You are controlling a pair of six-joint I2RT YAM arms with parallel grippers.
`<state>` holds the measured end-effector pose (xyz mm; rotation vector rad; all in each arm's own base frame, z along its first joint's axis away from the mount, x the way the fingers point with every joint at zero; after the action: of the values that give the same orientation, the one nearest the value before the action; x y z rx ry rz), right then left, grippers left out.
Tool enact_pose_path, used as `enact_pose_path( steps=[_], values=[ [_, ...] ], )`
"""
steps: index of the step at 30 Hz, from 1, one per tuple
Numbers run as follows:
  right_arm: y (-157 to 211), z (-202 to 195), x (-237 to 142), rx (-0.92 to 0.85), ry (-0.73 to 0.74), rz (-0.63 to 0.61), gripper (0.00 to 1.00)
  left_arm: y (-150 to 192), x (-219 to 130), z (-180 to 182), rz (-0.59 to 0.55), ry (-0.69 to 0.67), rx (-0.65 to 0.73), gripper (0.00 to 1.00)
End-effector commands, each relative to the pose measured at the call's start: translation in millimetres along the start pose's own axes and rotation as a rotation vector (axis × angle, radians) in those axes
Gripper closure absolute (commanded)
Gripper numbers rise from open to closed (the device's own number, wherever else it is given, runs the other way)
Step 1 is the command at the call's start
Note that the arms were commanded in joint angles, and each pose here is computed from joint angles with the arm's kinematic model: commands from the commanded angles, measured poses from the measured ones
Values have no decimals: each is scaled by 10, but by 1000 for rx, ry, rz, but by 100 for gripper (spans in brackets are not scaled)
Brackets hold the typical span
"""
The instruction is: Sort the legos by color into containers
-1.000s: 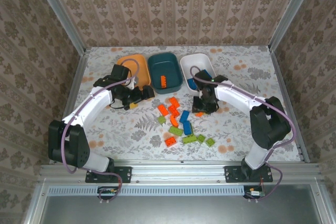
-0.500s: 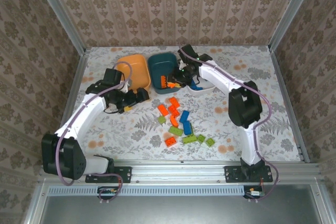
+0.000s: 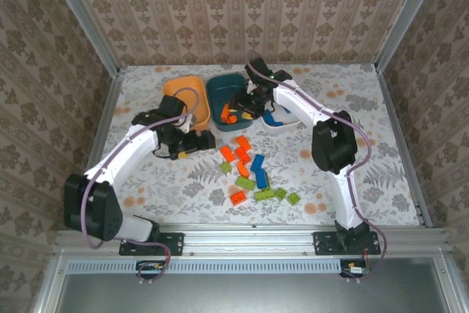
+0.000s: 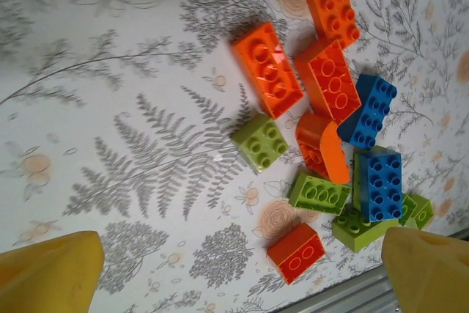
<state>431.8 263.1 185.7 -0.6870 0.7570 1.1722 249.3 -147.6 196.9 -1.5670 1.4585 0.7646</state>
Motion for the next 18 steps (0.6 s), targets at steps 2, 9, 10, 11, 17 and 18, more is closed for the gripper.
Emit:
enact_pose_path(
  steps=[2,9,10,11,17,18],
  values=[
    [265,-138,-497,-39,66,-28,46,-74,154,-168,45,-15,83,2],
    [901,-724,-635,-91,245,76,47,-125,414,-354,112,-4,120,5],
    [987,-783,-620,-100,259,96,47,-139,436,-360,116,-1,113,5],
    [1083,-835,-602,-113,270,115,47,-153,453,-365,117,5,101,5],
    [1445,-936,-469,-185,331,187,46,-254,449,-333,92,51,34,5],
    [1488,-921,-443,-206,345,197,46,-259,449,-320,93,51,29,5]
  ],
)
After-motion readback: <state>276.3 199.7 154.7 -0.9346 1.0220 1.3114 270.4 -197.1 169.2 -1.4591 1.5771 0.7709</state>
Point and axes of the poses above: each hand's point on the last joint's axis, 136 mm out from that joint toward the fingers, its own x axis out along the fingers, its own z axis along the line the jaws close on, y = z × x, the point moved 7 cm from there along -x, back along the fingers, and after that the axes turned 3 degrees about x, right-handed, at the moved point
